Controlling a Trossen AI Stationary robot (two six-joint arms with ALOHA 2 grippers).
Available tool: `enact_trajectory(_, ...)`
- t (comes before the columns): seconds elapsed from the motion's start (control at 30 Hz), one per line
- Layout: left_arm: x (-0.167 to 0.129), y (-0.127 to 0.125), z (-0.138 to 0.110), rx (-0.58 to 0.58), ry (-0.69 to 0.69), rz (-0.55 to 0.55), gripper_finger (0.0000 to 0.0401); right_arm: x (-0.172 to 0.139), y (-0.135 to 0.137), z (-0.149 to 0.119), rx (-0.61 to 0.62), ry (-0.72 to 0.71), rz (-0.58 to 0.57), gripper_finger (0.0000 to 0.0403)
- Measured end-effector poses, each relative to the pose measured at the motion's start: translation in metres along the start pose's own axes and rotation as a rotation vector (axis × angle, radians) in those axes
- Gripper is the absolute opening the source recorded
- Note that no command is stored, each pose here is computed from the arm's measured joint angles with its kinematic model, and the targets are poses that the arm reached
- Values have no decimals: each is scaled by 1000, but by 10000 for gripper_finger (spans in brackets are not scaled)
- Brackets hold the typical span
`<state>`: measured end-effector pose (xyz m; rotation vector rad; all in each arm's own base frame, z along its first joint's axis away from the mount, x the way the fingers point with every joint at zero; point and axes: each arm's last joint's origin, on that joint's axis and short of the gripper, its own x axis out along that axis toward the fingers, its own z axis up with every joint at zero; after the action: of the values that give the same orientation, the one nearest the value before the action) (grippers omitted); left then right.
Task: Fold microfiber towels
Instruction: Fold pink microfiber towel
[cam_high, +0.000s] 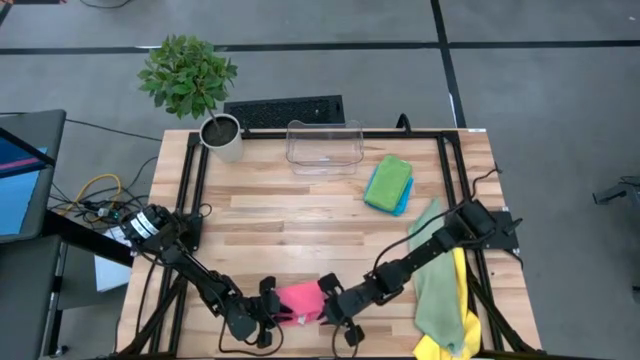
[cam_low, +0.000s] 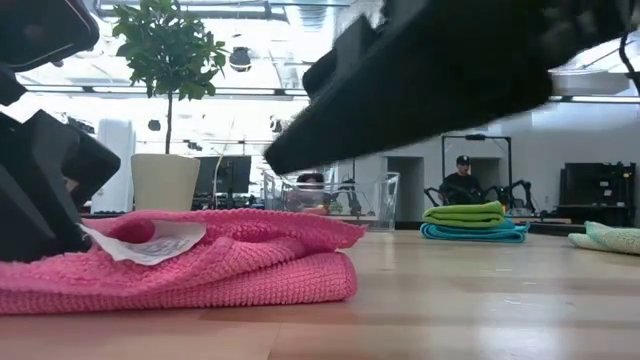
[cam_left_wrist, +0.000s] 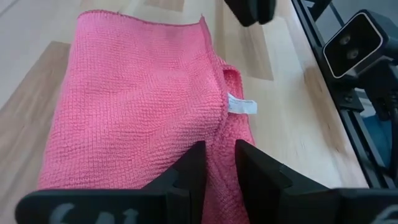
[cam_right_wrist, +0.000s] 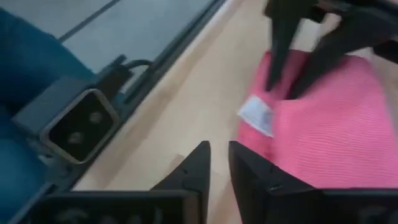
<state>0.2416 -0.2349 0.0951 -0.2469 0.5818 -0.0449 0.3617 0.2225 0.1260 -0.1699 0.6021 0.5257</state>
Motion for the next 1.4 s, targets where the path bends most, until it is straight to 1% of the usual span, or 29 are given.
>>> enact_trajectory(0.13,0,0,0,7,-1,1,77,0,3,1,28,-7,-62,113)
enact_trajectory(0.27,0,0,0,6,-1,1,77,3,1,-3,64,10,-77,127)
enact_trajectory(0.37,0,0,0,6,0,0,77,9,-1,-17,95,73,-78,126)
enact_trajectory(0.47,0,0,0,7,-1,1,77,14,-1,-17,121,52,-75,120)
enact_trajectory(0.57,0,0,0,6,0,1,77,14,2,-23,124,95,-75,114)
enact_trajectory(0.73,0,0,0,6,-1,0,77,11,-1,-26,121,132,-165,107)
enact_trajectory(1.07,0,0,0,11,1,0,77,2,-24,-15,92,108,-216,106)
enact_trajectory(1.17,0,0,0,17,1,0,77,-1,-29,-12,70,113,-225,106)
enact_trajectory(1.4,0,0,0,21,2,-2,77,-18,-41,-4,75,158,-249,106)
